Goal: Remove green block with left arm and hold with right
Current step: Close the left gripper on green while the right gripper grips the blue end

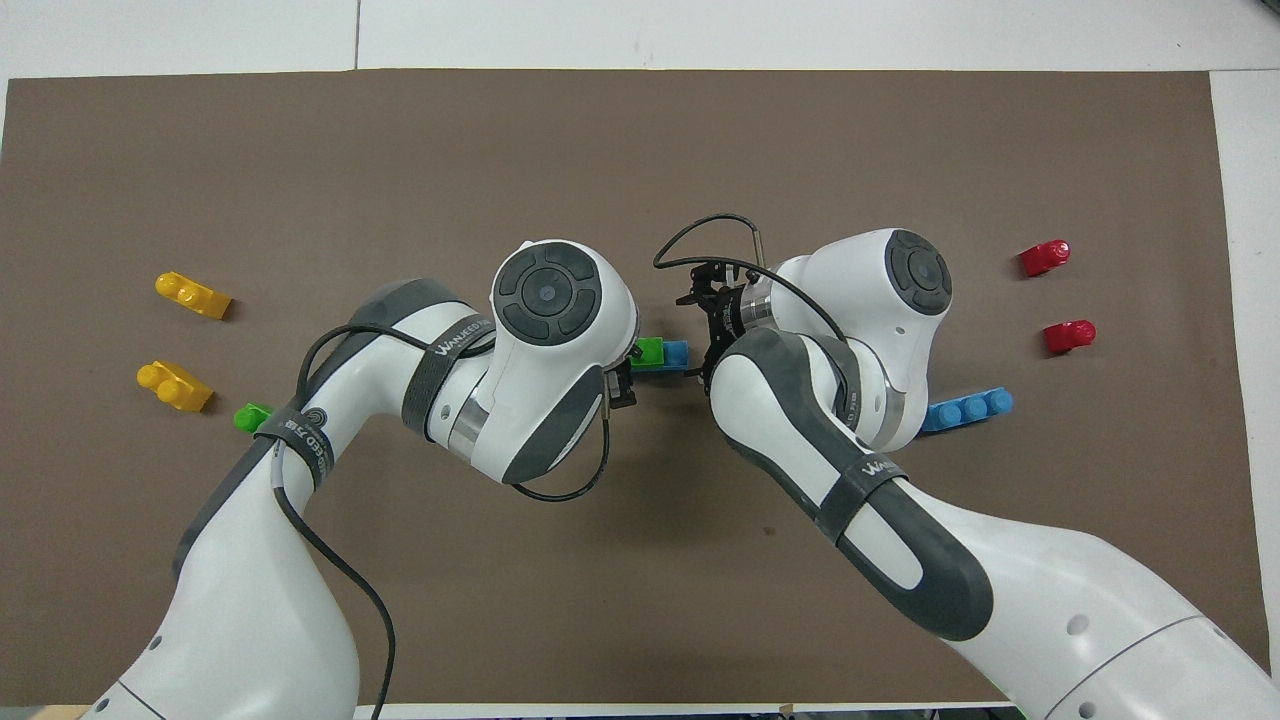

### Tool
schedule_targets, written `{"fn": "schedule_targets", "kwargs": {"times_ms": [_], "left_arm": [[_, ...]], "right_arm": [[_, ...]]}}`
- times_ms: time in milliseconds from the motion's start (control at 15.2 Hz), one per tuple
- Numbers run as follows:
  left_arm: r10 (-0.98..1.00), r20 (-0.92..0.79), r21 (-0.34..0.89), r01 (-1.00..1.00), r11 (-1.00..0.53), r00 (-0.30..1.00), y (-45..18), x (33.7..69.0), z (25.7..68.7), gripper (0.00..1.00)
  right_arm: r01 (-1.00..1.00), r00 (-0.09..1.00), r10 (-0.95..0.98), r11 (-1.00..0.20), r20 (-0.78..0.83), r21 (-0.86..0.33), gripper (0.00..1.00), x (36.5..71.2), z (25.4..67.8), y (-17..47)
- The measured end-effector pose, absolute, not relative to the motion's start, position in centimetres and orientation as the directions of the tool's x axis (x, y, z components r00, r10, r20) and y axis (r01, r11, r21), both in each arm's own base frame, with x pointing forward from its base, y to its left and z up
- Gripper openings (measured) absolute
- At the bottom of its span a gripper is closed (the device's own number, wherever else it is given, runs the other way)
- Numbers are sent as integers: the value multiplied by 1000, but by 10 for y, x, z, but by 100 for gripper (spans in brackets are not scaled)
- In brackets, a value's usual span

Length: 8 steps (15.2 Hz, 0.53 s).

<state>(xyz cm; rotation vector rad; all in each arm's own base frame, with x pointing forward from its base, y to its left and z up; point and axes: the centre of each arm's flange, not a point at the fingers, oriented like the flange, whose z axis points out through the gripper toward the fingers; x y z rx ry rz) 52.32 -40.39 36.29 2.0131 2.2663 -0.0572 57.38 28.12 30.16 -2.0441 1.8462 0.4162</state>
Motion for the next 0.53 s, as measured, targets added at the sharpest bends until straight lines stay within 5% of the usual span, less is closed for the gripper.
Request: {"fn": "schedule_targets", "kwargs": {"times_ms": [527], "left_arm": [[988,-99,33,992,124,-120,-404,523,352,100]], "right_arm": [[-994,99,-893,-67,-439,-88,90,570,280,297]]}}
